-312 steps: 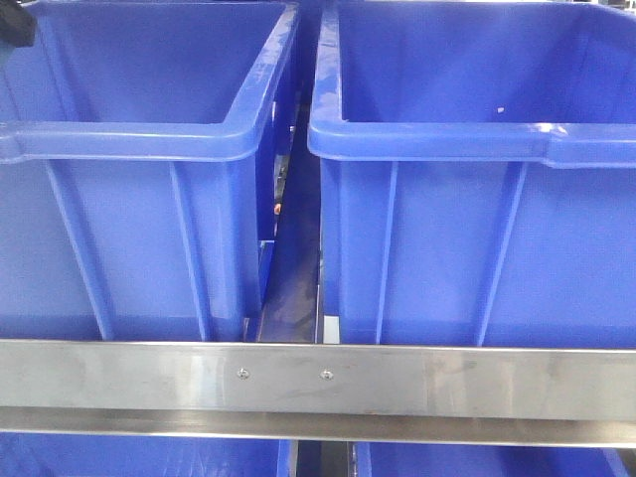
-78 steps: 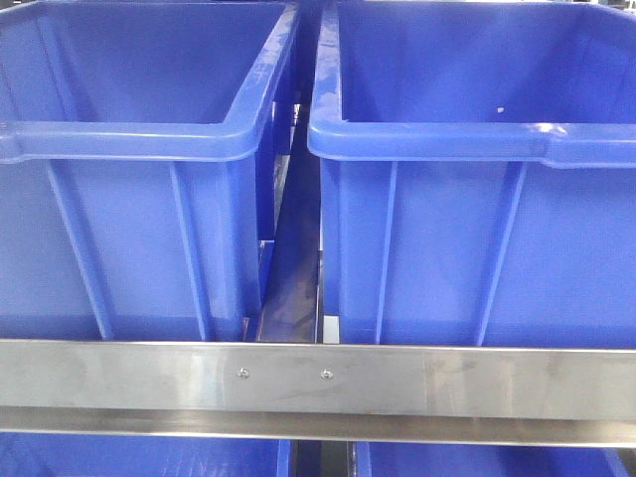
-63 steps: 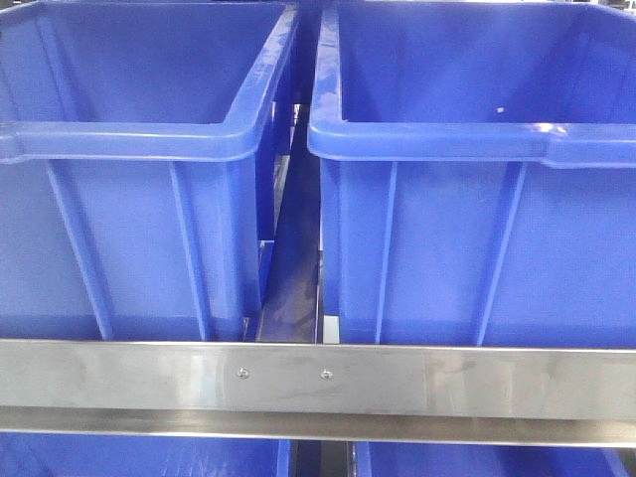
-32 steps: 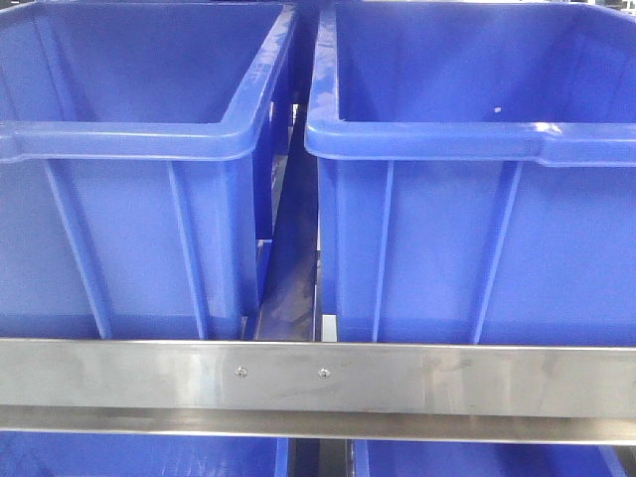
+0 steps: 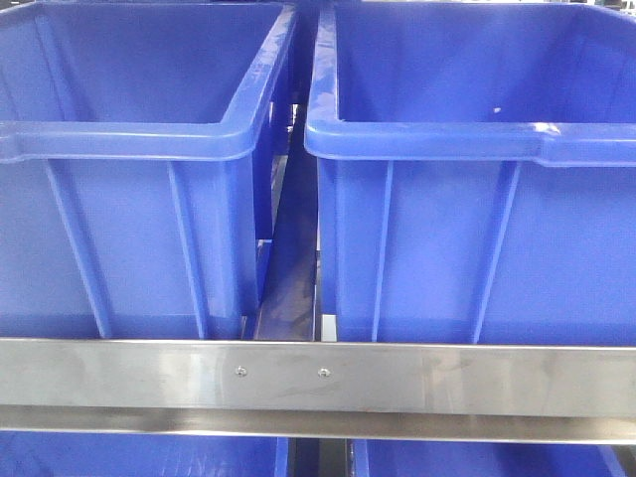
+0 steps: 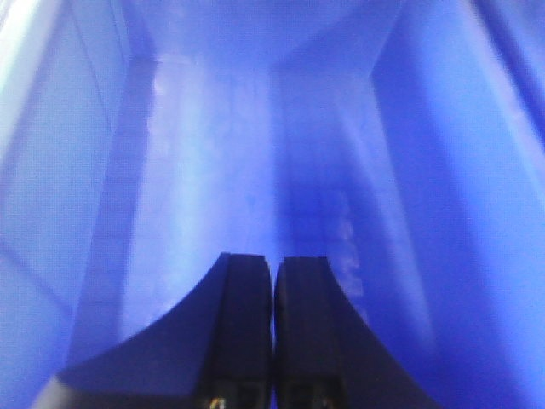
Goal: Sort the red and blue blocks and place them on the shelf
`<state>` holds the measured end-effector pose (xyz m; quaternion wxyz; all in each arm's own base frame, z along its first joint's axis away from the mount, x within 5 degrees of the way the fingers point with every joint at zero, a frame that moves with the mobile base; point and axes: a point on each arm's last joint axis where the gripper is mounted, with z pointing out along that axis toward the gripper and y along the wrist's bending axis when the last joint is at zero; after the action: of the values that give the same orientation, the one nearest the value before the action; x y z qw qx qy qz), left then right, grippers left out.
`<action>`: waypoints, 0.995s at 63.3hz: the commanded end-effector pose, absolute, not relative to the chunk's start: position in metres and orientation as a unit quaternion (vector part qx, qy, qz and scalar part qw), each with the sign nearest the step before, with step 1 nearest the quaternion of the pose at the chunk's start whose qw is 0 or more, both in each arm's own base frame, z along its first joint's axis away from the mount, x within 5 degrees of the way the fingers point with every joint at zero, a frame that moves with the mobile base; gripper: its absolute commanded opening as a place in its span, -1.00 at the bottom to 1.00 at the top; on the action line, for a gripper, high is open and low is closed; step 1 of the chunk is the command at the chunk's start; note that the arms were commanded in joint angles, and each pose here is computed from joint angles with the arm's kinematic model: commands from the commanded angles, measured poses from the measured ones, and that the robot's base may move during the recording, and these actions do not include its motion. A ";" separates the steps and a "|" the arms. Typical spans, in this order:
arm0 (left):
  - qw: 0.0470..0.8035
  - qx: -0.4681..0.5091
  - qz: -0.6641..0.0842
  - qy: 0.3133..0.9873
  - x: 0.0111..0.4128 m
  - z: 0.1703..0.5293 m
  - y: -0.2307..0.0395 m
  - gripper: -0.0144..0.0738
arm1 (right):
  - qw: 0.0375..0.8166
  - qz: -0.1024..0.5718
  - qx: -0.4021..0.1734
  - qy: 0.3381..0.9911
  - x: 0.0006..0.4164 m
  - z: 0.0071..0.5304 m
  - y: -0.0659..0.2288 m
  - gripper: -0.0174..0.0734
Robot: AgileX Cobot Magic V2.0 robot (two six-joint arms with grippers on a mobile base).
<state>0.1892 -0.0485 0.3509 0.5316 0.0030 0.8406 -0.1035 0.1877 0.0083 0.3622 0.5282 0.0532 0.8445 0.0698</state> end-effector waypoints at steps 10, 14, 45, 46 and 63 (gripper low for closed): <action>0.564 0.009 -0.114 0.817 0.168 0.347 -0.043 -0.39 | 0.568 0.070 0.050 0.819 0.166 0.356 0.007 -0.51; 0.566 0.009 -0.115 0.816 0.162 0.343 -0.041 -0.39 | 0.569 0.070 0.051 0.818 0.160 0.348 0.007 -0.51; 0.573 0.010 -0.116 0.811 0.141 0.330 -0.035 -0.39 | 0.578 0.069 0.052 0.812 0.132 0.319 0.006 -0.51; 0.573 0.010 -0.116 0.811 0.141 0.330 -0.035 -0.39 | 0.578 0.069 0.052 0.812 0.132 0.319 0.006 -0.51; 0.570 0.009 -0.115 0.814 0.141 0.329 -0.035 -0.39 | 0.572 0.069 0.051 0.816 0.132 0.318 0.006 -0.51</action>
<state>0.1392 -0.0333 0.3140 0.5308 0.0032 0.8413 -0.1022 0.1293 0.0065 0.3008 0.5257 0.0553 0.8461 0.0685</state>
